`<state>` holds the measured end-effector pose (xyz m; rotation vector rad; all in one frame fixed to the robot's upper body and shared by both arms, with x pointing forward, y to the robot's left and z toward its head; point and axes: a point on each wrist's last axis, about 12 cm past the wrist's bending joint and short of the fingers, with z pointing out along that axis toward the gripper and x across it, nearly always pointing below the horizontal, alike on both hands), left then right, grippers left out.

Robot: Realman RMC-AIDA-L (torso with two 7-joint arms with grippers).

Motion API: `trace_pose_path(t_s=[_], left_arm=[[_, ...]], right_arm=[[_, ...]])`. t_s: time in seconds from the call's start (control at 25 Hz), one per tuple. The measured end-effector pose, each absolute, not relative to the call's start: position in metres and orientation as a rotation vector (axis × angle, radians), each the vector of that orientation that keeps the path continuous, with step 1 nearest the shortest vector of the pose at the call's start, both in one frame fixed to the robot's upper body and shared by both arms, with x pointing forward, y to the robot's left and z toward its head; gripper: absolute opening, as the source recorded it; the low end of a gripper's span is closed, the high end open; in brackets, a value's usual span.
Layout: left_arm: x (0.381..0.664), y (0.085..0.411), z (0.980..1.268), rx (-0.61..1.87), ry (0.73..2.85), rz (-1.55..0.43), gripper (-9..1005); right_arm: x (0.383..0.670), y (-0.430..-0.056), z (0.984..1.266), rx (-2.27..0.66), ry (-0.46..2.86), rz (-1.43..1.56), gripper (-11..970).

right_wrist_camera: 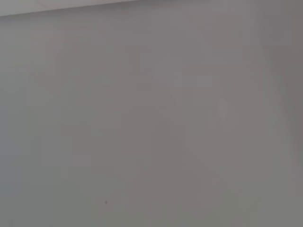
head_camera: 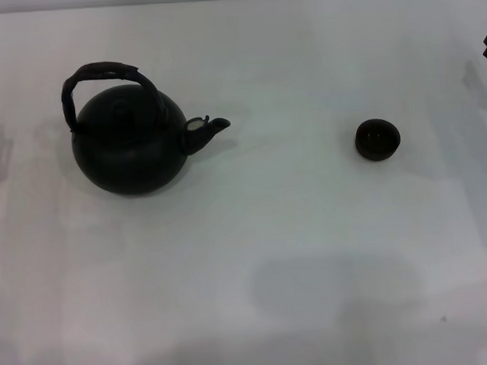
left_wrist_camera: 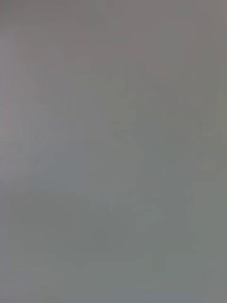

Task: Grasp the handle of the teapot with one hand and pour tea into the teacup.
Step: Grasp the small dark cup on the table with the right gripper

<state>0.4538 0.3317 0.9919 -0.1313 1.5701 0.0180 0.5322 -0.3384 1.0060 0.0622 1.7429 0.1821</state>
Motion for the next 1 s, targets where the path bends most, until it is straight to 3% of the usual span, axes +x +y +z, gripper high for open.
trace_pose_path(t_s=[0.76, 1.0], left_arm=[[0.456, 0.331, 0.993, -0.127, 1.566, 0.015, 785], [0.456, 0.332, 0.993, -0.127, 1.566, 0.015, 786]], right_arm=[[0.533, -0.338, 1.006, 0.064, 1.744, 0.181, 835], [0.545, -0.336, 1.015, 0.092, 1.725, 0.273, 831]])
